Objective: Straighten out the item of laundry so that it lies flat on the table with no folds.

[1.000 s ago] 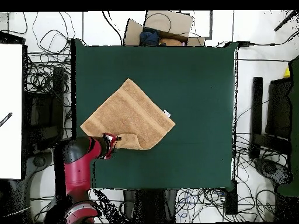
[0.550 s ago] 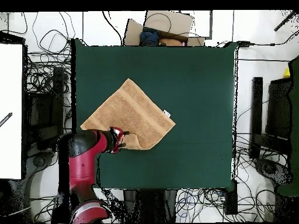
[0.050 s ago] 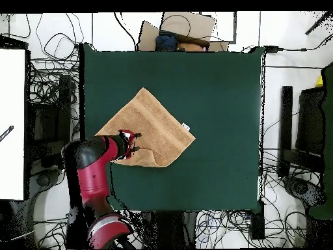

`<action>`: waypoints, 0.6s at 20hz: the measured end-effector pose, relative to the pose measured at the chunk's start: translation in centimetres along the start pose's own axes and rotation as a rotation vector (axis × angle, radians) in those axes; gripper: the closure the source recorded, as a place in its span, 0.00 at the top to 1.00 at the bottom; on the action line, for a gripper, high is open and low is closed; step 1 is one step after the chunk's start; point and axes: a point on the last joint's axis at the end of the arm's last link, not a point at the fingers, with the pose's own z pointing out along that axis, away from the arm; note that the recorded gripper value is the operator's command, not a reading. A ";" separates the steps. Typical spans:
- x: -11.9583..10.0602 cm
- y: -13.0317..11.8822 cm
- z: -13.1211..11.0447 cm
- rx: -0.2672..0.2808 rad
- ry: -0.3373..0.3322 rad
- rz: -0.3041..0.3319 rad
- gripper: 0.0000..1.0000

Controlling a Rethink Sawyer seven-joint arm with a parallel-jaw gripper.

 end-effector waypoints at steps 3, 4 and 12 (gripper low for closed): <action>0.7 0.6 0.2 -0.035 0.007 -0.030 1.00; 0.9 0.8 0.3 -0.048 0.007 -0.041 1.00; 1.7 1.7 2.6 -0.126 -0.006 -0.126 1.00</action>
